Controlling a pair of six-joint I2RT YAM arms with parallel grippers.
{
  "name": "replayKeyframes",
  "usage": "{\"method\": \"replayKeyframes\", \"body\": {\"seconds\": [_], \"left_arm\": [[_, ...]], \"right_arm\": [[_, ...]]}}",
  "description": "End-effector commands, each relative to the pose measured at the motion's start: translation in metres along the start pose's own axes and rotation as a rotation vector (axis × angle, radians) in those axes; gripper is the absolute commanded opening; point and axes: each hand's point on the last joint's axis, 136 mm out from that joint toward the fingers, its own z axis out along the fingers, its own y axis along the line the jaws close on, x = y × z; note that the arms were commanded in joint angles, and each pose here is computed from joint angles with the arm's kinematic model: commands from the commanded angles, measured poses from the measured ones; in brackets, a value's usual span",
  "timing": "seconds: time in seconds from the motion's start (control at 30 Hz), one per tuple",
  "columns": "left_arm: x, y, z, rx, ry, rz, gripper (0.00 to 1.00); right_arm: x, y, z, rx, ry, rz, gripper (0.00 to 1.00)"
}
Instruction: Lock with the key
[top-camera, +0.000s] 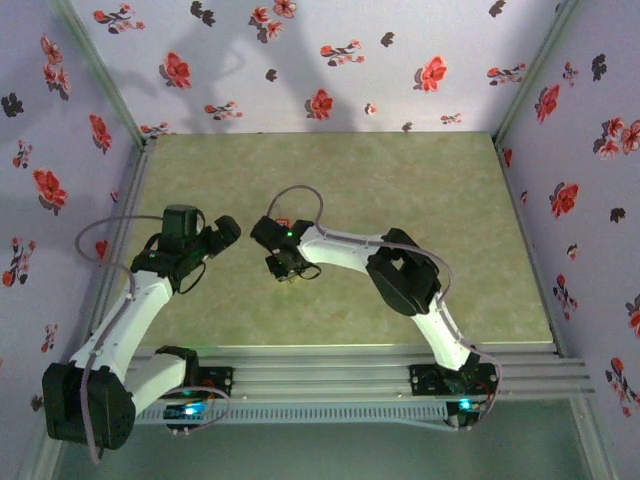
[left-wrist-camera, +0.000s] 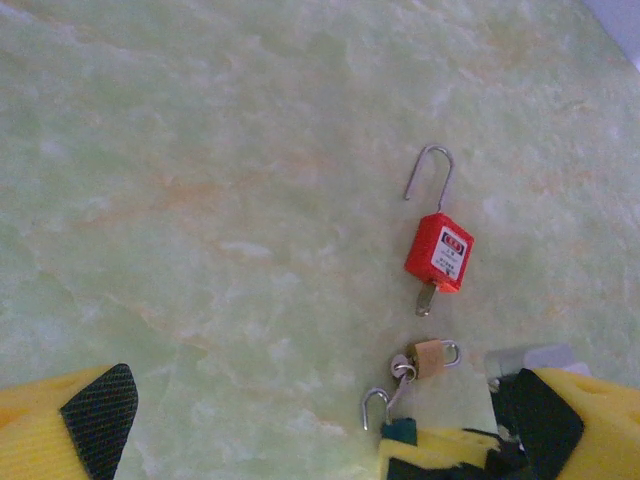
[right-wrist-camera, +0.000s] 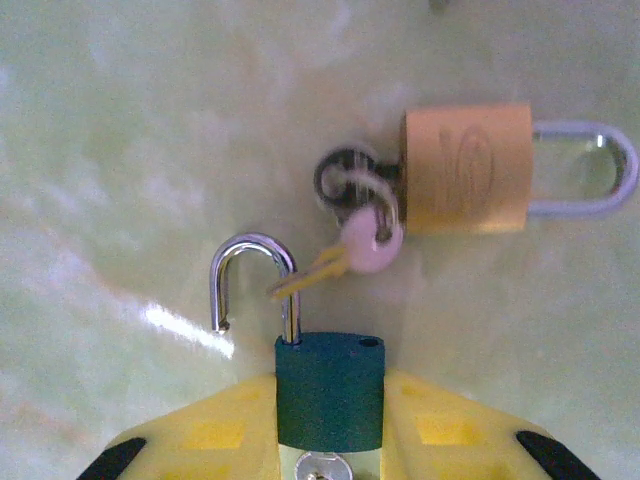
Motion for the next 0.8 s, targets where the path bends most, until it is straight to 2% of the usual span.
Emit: {"method": "replayKeyframes", "body": {"seconds": [0.0,0.33,0.77], "left_arm": [[0.004,0.004,0.003,0.002,0.008,-0.01,1.0],[0.027,-0.003,0.02,0.063,0.099,-0.06,0.99],[0.08,-0.045,0.045,0.241,0.252,-0.139,0.93]], "right_arm": [[-0.001,0.016,-0.026,-0.088,-0.048,-0.032,0.26],[0.012,0.019,-0.036,-0.168,-0.068,-0.034,0.25],[0.015,0.017,-0.062,-0.283,-0.119,-0.01,0.24]]}}
